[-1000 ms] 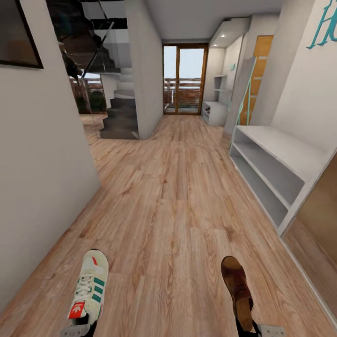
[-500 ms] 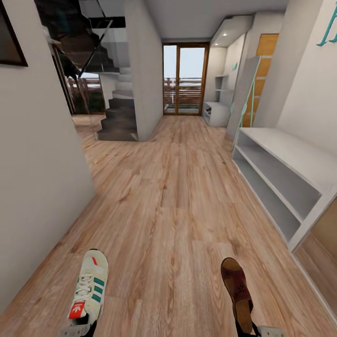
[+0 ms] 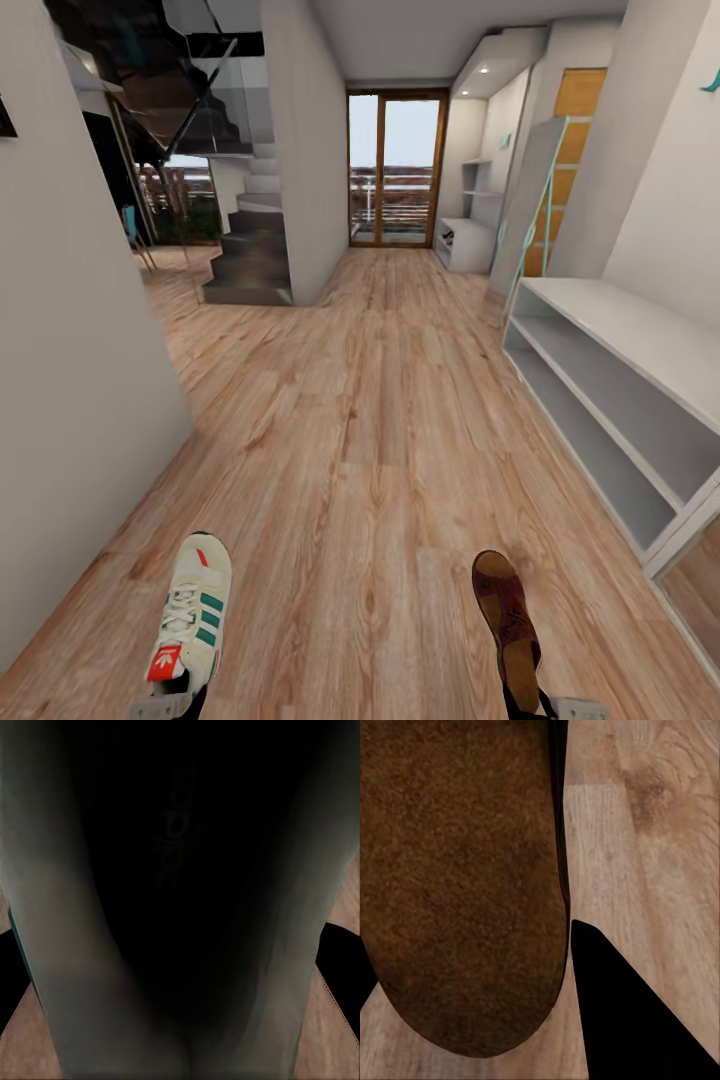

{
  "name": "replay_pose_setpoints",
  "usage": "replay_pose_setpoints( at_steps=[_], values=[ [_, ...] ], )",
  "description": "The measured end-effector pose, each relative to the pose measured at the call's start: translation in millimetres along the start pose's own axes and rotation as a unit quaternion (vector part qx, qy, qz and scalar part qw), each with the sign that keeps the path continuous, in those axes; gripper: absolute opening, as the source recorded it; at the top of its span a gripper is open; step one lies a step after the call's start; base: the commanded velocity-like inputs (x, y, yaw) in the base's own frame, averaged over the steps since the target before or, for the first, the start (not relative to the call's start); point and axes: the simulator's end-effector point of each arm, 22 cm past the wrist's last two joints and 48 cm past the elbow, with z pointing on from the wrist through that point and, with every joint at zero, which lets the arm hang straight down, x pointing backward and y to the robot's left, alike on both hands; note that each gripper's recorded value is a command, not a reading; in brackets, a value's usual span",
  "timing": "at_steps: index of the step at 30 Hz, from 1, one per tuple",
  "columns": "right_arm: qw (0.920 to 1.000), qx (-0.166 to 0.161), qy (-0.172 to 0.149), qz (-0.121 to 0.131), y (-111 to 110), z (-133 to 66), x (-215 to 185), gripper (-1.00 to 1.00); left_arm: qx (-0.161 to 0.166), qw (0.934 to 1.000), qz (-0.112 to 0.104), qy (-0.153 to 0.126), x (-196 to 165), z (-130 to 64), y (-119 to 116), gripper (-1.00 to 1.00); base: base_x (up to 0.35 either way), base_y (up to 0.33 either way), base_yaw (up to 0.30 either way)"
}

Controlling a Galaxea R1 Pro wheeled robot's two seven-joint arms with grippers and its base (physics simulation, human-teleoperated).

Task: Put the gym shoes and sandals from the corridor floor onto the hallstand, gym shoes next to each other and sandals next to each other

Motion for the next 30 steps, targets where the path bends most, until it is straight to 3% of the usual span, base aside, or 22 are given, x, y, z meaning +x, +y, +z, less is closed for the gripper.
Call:
replay_pose_setpoints(
  at_steps=[30],
  values=[
    [1.0000, 0.000, 0.001, 0.000, 0.1, -0.1, 0.5, -1.00, 0.000, 1.0000, 0.000, 0.000, 0.2, -0.2, 0.3, -1.00, 0.340, 0.000, 0.000]
  ],
)
